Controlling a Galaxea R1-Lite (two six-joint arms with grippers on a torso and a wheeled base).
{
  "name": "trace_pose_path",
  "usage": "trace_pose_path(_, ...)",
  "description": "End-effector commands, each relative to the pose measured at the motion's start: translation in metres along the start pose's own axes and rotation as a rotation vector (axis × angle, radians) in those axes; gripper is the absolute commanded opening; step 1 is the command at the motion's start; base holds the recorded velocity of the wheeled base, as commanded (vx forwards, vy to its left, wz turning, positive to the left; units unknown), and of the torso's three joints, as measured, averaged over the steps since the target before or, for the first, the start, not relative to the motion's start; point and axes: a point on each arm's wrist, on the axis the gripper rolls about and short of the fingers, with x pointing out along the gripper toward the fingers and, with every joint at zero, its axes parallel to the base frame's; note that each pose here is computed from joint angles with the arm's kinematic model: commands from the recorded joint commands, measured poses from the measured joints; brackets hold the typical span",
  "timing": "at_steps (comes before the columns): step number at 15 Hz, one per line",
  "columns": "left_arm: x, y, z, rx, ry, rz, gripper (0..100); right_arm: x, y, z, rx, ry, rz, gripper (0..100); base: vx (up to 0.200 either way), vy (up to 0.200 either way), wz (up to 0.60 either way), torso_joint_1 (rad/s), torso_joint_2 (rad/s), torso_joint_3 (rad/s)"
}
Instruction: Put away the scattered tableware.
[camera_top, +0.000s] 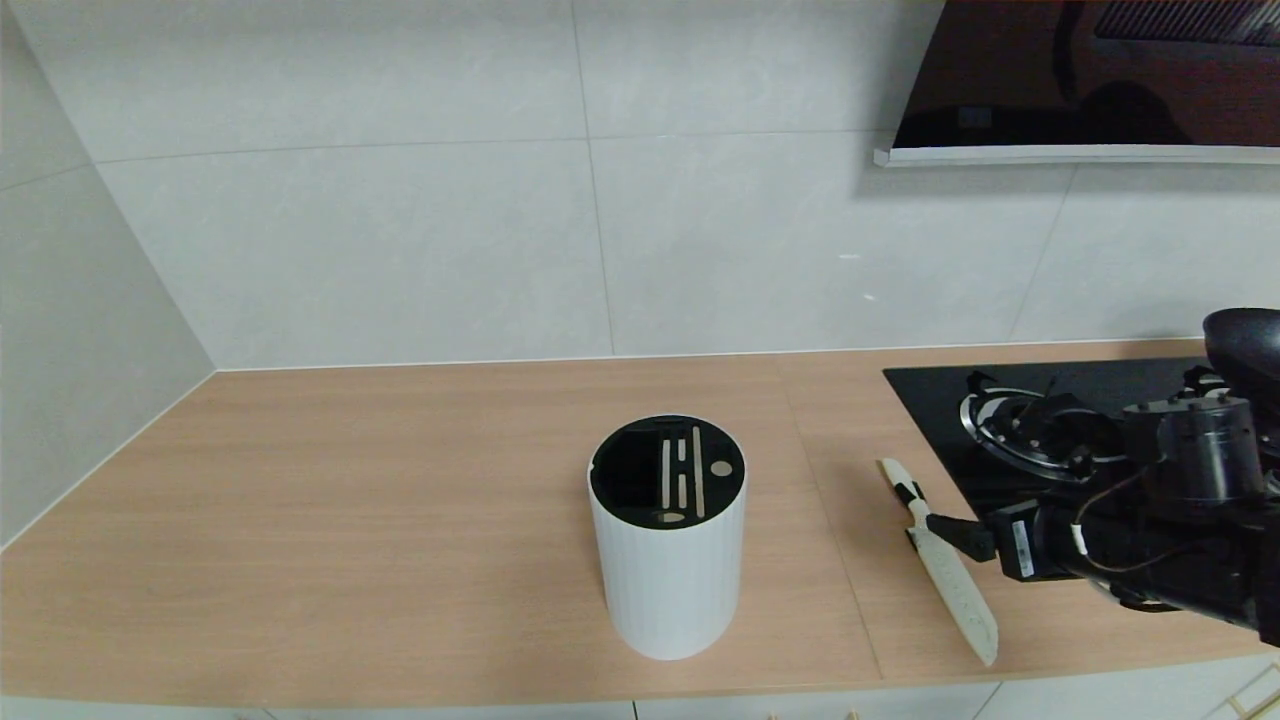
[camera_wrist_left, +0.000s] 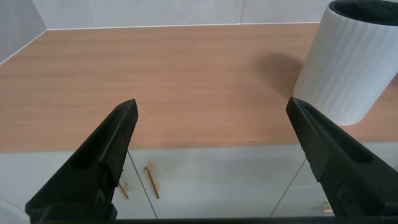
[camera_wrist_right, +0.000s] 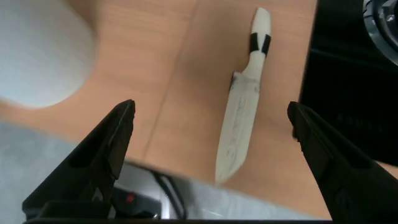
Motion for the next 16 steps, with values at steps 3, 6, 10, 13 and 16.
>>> trace_pose_path(3,0.0,0.0,0.0,-0.001,0.0,0.001,100,0.053,0.0,-0.024,0.003,0.056,-0.068,100,0.0,0.0,0.0,0.0,0.0,0.0)
trace_pose_path(6,0.0,0.0,0.0,-0.001,0.0,0.001,100,0.075,-0.002,-0.034,0.01,0.069,-0.113,100,0.0,0.0,0.0,0.0,0.0,0.0)
trace_pose_path(10,0.0,0.0,0.0,-0.001,0.0,0.001,100,0.103,-0.003,-0.05,0.037,0.044,-0.171,100,0.0,0.0,0.0,0.0,0.0,0.0)
trace_pose_path(13,0.0,0.0,0.0,0.0,0.0,0.001,100,0.111,-0.004,-0.054,0.065,0.046,-0.177,100,0.0,0.0,0.0,0.0,0.0,0.0)
trace_pose_path(16,0.0,0.0,0.0,-0.001,0.0,0.001,100,0.116,-0.006,-0.059,0.071,0.065,-0.187,100,0.0,0.0,0.0,0.0,0.0,0.0)
